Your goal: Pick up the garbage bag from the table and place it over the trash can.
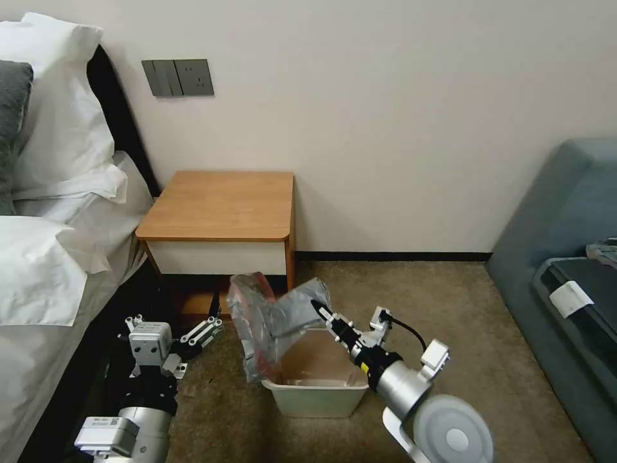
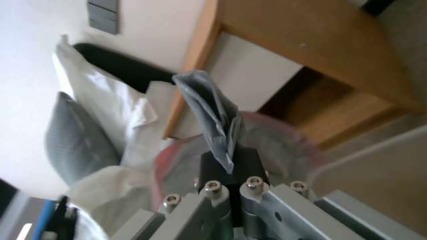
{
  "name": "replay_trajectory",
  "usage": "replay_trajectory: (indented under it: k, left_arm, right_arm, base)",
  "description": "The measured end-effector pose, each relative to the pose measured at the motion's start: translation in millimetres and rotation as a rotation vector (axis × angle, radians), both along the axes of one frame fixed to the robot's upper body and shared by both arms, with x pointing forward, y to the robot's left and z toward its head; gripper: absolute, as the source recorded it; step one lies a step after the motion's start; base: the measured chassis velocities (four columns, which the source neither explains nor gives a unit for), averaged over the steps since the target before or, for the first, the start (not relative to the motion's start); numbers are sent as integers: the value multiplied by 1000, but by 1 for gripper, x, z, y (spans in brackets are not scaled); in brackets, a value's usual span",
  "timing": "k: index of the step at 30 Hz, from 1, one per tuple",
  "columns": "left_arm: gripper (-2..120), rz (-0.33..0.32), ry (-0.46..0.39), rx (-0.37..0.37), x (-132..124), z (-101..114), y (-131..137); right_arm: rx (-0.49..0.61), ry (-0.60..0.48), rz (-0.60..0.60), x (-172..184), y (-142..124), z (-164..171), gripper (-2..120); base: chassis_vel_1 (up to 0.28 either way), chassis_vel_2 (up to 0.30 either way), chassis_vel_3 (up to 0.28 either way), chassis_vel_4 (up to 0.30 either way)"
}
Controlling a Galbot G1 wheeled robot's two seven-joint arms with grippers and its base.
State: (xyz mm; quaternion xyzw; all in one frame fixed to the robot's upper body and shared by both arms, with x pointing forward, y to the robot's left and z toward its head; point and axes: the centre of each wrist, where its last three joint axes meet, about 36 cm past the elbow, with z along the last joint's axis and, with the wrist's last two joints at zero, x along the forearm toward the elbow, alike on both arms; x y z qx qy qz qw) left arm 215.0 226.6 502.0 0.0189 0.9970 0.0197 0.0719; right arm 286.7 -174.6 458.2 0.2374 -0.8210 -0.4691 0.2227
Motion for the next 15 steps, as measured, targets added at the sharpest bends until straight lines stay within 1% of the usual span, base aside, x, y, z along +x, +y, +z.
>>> replay_trajectory:
  k: [1,2,4,6,9,10,11,13,14,15]
  left_arm:
    - [100,-1,-4,-1,1,0,0]
    - [100,-1,-4,-1,1,0,0]
    - [100,0,-11,-4,2,1,0]
    - [100,1,-13,-6,2,1,0]
    - [100,2,-19,-9,3,2,-1]
    - [100,7,-24,-13,4,2,0]
    - [100,7,-24,-13,4,2,0]
    - [100,11,-23,-15,4,2,0]
    - [100,13,-22,-17,4,2,0]
    - [100,13,-22,-17,4,2,0]
  right_arm:
    - [-25,-2,0,-3,-2,-2,0]
    - [-25,-2,0,-3,-2,-2,0]
    - [-84,-17,2,-8,-5,-12,0]
    - [-100,-23,0,-10,-5,-15,0]
    - [-156,-41,-10,-14,-8,-29,0]
    - [-211,-64,-31,-19,-12,-45,-2]
    - [-211,-64,-31,-19,-12,-45,-2]
    - [-208,-67,-30,-25,-14,-49,5]
    - [-209,-64,-32,-28,-15,-50,11]
    - [-209,-64,-32,-28,-15,-50,11]
  base:
    - [0,0,0,0]
    - [0,0,0,0]
    - [0,0,0,0]
    - [0,0,0,0]
    - [0,0,0,0]
    - [0,0,0,0]
    - [0,0,0,0]
    - [0,0,0,0]
    - [0,0,0,0]
    - [0,0,0,0]
